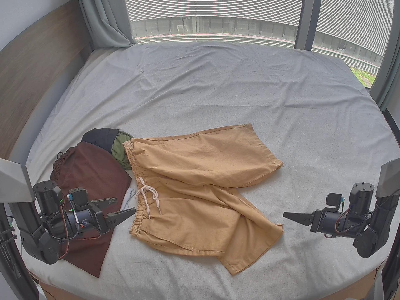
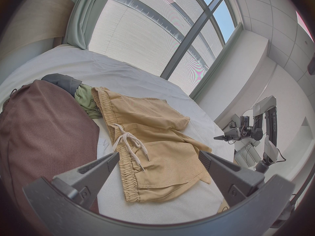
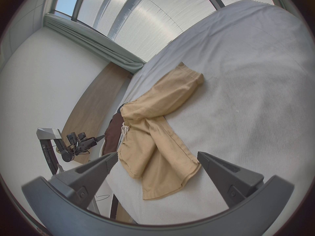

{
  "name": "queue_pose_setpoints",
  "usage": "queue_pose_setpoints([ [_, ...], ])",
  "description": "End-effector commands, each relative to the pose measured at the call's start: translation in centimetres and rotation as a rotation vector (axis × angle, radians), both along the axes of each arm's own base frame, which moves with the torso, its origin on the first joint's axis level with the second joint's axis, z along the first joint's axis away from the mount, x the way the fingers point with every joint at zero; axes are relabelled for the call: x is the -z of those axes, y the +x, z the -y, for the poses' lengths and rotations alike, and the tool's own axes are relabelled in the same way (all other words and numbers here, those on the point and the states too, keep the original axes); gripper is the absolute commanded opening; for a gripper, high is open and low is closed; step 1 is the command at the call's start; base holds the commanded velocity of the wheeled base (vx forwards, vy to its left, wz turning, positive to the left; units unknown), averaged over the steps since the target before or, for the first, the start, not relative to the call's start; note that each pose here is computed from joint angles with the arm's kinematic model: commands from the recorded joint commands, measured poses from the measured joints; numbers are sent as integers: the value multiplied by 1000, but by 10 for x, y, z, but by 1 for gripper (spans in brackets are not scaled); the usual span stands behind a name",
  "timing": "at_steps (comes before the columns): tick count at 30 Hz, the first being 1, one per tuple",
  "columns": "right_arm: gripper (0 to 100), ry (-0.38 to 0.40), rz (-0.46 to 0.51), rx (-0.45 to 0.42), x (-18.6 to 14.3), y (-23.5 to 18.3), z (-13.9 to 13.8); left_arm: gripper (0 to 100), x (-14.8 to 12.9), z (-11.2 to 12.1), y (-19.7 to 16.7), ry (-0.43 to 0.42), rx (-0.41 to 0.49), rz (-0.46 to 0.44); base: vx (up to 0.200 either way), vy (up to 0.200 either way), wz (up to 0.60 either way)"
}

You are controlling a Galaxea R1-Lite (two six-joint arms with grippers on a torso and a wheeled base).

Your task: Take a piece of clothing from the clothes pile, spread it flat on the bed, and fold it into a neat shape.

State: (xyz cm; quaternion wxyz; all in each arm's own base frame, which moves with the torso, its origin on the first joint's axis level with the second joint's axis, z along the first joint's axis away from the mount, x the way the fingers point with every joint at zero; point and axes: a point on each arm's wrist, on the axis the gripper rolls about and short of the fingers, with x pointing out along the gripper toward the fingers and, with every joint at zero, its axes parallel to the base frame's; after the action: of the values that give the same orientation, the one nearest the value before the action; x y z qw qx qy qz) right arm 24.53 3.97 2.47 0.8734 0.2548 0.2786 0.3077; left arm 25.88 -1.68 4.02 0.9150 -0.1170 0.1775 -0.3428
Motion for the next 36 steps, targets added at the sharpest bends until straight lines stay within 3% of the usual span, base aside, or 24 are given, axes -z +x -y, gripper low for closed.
queue_pose_setpoints([
  [1, 100, -6, -77, 4, 16, -3, 1, 100, 0, 0, 1, -1, -2, 3, 0, 0, 0],
  [8, 100, -11, -151, 8, 35, -1, 2, 100, 0, 0, 1, 0, 0, 2, 0, 0, 0],
  [28, 100, -8, -218, 0, 60, 8, -2, 100, -1, 1, 0, 3, 3, 9, 0, 0, 0],
  [36, 100, 59, -269, -1, 59, 13, -15, 100, -2, 0, 0, 4, 1, 11, 0, 0, 0],
])
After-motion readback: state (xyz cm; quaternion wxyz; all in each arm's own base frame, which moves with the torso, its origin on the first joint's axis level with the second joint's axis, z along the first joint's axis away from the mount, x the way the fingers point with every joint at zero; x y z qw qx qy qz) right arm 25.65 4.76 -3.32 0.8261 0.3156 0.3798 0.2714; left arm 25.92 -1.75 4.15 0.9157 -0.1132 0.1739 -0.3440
